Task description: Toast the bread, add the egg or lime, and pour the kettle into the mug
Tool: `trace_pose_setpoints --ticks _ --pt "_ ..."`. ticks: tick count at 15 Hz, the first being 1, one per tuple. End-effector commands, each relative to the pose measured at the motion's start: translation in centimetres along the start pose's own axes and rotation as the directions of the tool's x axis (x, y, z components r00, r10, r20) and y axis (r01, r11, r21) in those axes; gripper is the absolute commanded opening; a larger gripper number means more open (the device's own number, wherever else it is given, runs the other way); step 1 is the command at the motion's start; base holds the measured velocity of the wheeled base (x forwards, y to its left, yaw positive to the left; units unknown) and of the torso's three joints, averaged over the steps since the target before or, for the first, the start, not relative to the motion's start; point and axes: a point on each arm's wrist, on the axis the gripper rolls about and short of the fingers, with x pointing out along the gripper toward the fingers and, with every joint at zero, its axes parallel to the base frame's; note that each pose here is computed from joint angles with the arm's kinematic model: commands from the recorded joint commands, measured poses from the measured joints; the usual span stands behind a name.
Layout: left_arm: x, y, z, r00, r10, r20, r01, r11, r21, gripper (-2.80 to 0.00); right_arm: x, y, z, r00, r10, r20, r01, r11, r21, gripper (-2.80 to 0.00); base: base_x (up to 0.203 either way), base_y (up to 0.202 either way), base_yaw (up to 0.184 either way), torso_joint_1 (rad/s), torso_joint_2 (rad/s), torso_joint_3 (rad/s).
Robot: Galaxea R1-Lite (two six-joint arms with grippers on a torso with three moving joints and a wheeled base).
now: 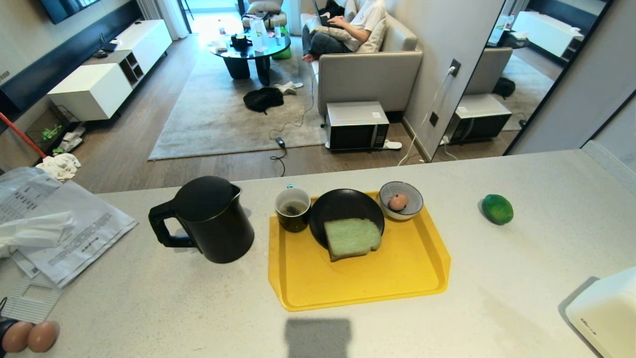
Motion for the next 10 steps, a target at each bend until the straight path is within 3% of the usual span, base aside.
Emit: trace_pose_setpoints --ticks 1,10 --pt "0.0 0.0 0.0 1.0 0.0 0.0 0.0 1.0 0.0 -2.8 0.02 0.0 -0.03 1.0 0.0 -0.002 0.0 1.0 0.0 -2.8 0.0 0.0 0.0 -0.05 0.09 0.045" --pt "0.0 0.0 0.0 1.0 0.0 0.0 0.0 1.0 0.0 -2.8 0.02 0.0 -0.03 1.0 0.0 -0.002 0.0 1.0 0.0 -2.8 0.0 0.0 0.0 -0.055 0.12 0.056"
